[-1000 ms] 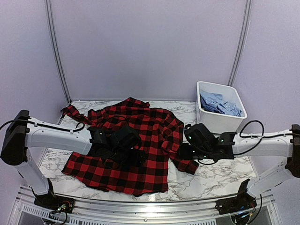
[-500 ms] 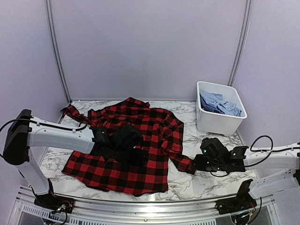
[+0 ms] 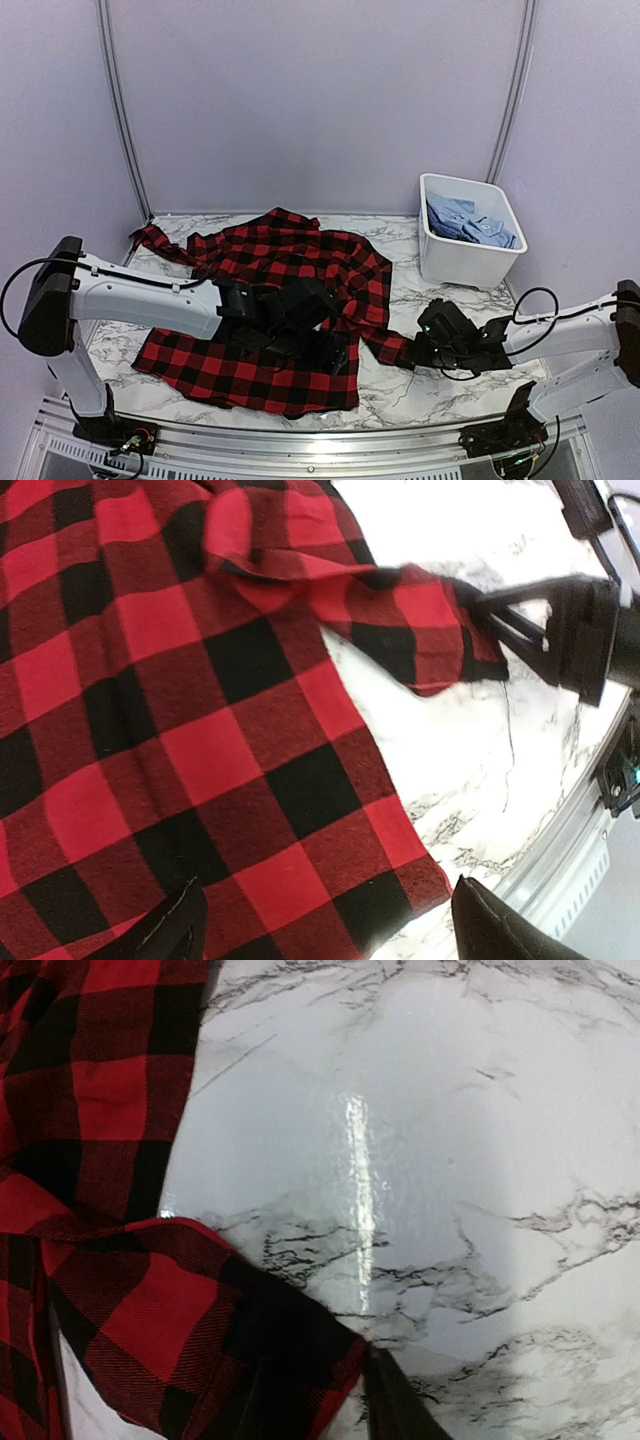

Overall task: Fold and stack the long sleeve shirts
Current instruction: Pick up the sleeve from the center of the board, then place the sleeve at the center of the board.

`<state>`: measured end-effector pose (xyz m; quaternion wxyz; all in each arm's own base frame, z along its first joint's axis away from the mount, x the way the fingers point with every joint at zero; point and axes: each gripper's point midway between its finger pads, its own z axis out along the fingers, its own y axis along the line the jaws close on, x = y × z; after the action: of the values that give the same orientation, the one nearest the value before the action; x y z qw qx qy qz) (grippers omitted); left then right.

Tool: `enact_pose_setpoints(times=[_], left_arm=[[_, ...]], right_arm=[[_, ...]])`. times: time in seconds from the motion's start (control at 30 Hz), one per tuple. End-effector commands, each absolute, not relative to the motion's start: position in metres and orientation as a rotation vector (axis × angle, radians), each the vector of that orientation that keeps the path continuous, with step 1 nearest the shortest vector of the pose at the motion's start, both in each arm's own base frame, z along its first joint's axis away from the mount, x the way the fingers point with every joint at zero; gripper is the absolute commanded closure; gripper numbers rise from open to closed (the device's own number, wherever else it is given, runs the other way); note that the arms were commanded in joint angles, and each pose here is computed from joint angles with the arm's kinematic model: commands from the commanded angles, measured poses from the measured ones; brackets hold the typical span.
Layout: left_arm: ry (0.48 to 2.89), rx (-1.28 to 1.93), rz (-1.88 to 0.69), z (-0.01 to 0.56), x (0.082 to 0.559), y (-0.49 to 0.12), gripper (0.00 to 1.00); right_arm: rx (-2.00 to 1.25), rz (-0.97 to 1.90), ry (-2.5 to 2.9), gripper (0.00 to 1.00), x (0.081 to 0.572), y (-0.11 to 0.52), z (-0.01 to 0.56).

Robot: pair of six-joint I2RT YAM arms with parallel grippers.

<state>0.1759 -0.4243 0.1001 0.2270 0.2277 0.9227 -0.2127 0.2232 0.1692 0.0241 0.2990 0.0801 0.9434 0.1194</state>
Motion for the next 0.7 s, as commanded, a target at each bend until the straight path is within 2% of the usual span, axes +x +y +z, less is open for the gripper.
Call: enact_pose_setpoints(times=[0.0, 0.1, 0.37, 0.5, 0.67], left_arm=[[2.553, 0.721, -0.554, 0.089, 0.159, -0.436, 0.13], [2.554, 0.753, -0.548, 0.084, 0.148, -0.444, 0.15], [2.559, 0.732, -0.534, 0.078, 0.138, -0.451, 0.23], [2.553, 0.657, -0.519, 0.083, 0.144, -0.444, 0.28], [2.567, 0.509, -0.494, 0.087, 0.160, -0.417, 0.34]], right_arm=[[0.234, 0.283, 2.495, 0.81, 0.231, 0.170, 0.024], [0.213, 0.246, 2.480, 1.00, 0.239, 0.173, 0.035], [0.171, 0.137, 2.320, 1.00, 0.259, 0.165, 0.121], [0.053, 0.099, 2.245, 1.00, 0.267, 0.168, 0.160], [-0.187, 0.069, 2.242, 1.00, 0.248, 0.207, 0.164]])
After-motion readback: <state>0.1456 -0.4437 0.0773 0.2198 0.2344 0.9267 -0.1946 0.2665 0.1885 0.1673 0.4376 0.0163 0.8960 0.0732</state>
